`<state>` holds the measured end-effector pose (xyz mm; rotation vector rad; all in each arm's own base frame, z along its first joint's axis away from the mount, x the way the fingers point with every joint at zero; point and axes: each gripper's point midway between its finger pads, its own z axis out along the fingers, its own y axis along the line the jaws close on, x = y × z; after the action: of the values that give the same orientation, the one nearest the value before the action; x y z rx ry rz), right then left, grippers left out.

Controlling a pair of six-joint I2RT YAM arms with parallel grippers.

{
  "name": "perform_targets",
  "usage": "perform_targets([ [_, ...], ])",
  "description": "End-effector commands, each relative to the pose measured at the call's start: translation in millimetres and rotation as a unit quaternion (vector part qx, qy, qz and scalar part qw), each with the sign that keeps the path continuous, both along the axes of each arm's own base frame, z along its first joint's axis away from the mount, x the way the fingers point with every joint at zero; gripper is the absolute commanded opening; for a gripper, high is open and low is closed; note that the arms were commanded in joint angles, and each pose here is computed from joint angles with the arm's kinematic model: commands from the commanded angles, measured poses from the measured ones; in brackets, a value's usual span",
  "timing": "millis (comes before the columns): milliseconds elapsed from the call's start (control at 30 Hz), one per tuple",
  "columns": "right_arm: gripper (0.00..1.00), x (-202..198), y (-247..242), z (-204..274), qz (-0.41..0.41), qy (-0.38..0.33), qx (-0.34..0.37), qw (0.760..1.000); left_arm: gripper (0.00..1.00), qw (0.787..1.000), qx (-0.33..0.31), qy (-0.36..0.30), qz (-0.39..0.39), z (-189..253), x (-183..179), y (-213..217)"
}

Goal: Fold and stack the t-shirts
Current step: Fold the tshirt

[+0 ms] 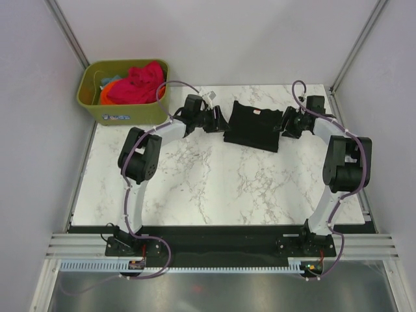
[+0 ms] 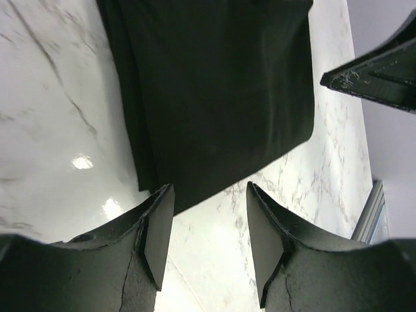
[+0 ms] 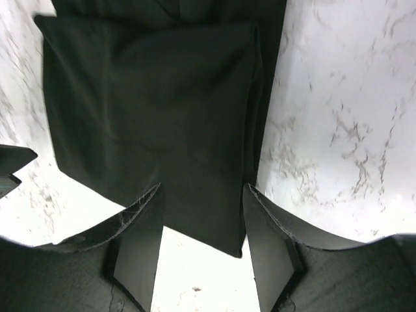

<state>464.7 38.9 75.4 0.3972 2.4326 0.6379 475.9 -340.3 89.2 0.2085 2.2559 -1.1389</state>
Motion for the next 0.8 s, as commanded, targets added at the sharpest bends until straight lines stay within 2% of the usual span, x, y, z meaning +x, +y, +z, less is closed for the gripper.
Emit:
perform_targets([
  [0, 0.59, -14, 2, -15, 0.036, 0.016, -0.001, 0.999, 0.56, 0.998, -0.001, -0.029, -0.047, 0, -11, -12],
  [400, 0.6, -24, 1, -62, 0.057, 0.058, 0.004, 0.997, 0.56, 0.998, 0.05, -0.01, -0.027, -44, 3, -8],
  [767, 0.38, -30, 6, -71, 0.06, 0.064, 0.022, 0.996, 0.56, 0.998, 0.048, -0.004, -0.052, -49, -4, -14],
])
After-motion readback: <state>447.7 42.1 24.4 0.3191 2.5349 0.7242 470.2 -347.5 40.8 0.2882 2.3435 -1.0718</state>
